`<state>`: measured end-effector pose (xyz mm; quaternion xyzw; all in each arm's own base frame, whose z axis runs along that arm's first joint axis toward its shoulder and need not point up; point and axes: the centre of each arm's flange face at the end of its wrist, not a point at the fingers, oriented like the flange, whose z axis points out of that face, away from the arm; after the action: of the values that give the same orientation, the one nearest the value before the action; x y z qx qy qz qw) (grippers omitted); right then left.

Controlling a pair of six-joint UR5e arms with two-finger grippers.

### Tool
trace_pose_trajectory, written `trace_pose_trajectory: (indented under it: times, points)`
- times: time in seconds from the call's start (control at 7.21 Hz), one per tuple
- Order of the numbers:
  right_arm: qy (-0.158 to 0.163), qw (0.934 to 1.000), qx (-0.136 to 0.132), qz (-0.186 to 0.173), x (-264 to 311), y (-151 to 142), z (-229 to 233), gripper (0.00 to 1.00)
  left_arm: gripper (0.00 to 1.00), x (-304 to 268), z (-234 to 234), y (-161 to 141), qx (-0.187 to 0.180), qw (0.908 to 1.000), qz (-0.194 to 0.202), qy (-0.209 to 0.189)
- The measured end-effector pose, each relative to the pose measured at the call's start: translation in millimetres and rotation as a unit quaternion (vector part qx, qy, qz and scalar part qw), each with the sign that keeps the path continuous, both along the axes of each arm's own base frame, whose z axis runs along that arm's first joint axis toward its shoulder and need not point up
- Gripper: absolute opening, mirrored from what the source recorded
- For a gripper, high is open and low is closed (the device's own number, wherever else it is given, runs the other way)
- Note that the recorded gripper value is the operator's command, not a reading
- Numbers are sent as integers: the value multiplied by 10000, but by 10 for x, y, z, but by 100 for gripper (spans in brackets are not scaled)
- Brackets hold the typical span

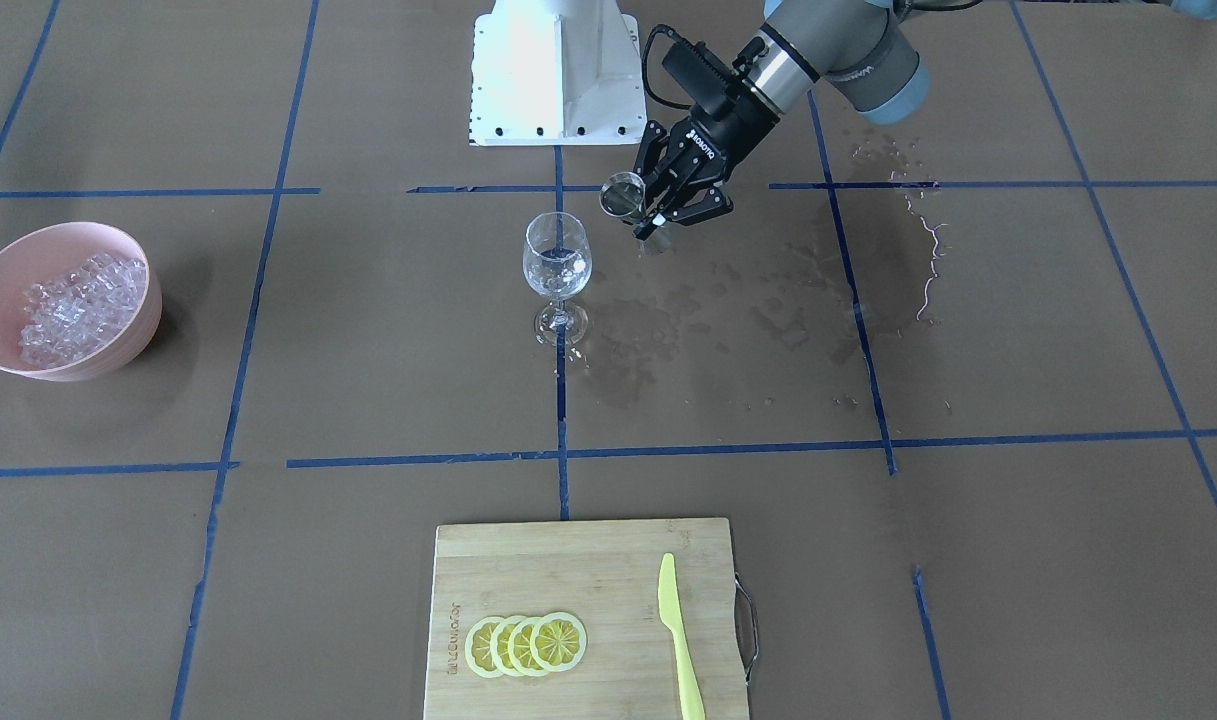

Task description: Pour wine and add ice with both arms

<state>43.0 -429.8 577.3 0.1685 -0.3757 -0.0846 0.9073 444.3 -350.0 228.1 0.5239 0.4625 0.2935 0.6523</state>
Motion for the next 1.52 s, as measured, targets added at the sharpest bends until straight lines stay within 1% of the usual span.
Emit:
trace_pose_trajectory:
  times: [0.42,0.83,1.52]
  points:
    - [-4,10000,-23,-2,-1,5,22,100,0,18,-379,-9,-175,9989,14,-442]
    - [-2,10000,-69,-2,-1,4,69,100,0,119,-664,-42,-380,9946,31,-968]
    - [-1,10000,-90,-2,-1,1,91,100,0,153,-797,-49,-586,9857,44,-1578]
